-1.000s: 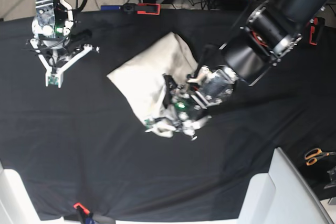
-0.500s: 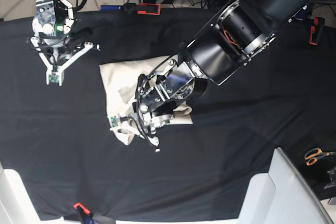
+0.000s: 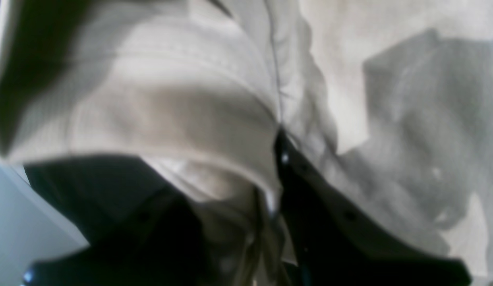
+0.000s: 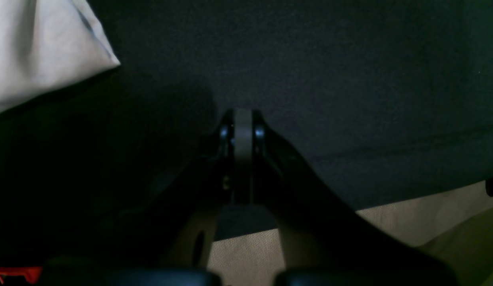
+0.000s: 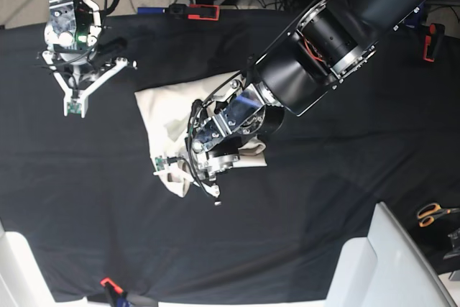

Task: Fold the T-shirt properly

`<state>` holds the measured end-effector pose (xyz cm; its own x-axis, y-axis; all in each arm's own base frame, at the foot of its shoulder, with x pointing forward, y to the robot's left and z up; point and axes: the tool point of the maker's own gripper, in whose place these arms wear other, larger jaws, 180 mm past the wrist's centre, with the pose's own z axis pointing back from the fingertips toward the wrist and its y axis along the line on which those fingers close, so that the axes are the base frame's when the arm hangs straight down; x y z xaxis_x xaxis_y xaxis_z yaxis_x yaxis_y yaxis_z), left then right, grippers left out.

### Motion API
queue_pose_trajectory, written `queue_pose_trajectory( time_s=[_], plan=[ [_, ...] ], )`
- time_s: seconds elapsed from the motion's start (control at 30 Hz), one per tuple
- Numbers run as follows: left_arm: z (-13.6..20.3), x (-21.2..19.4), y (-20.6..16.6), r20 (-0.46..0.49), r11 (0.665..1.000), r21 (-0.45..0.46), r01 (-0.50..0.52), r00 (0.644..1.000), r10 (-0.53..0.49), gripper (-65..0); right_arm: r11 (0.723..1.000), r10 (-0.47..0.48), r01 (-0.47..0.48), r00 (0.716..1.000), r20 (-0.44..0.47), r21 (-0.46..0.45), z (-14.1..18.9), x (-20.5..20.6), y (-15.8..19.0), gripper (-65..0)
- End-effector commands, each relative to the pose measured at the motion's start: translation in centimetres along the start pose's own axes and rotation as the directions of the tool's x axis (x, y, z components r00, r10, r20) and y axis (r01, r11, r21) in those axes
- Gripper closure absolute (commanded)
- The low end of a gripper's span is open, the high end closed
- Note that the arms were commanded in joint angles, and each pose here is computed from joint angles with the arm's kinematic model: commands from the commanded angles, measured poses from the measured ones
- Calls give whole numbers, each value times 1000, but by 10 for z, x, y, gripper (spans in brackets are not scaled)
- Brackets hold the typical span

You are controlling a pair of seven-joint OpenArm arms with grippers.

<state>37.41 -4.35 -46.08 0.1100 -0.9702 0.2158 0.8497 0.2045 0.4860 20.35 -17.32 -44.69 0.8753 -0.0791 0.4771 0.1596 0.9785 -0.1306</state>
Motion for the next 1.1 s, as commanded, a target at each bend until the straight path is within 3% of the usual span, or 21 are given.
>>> queue_pose_trajectory(
  time_s=[0.0, 0.13, 0.47, 0.67, 1.07],
  plan=[
    [6, 18, 15, 34, 999, 41, 23, 999, -24, 0, 1000, 1, -1, 999, 37, -6, 3, 10, -3, -2],
    [6, 25, 4, 38, 995, 36, 92, 995, -93, 0, 1000, 1, -1, 999, 37, -6, 3, 10, -3, -2],
    [7, 28, 4, 44, 994, 40, 101, 994, -103, 0, 1000, 1, -1, 999, 37, -6, 3, 10, -3, -2],
    [14, 50, 5, 143, 993, 52, 102, 984, -108, 0, 1000, 1, -1, 999, 37, -6, 3, 10, -3, -2],
    [5, 41, -1, 112, 995, 29, 101, 988, -103, 0, 1000, 2, -1, 999, 36, -7, 3, 9, -3, -2]
  ],
)
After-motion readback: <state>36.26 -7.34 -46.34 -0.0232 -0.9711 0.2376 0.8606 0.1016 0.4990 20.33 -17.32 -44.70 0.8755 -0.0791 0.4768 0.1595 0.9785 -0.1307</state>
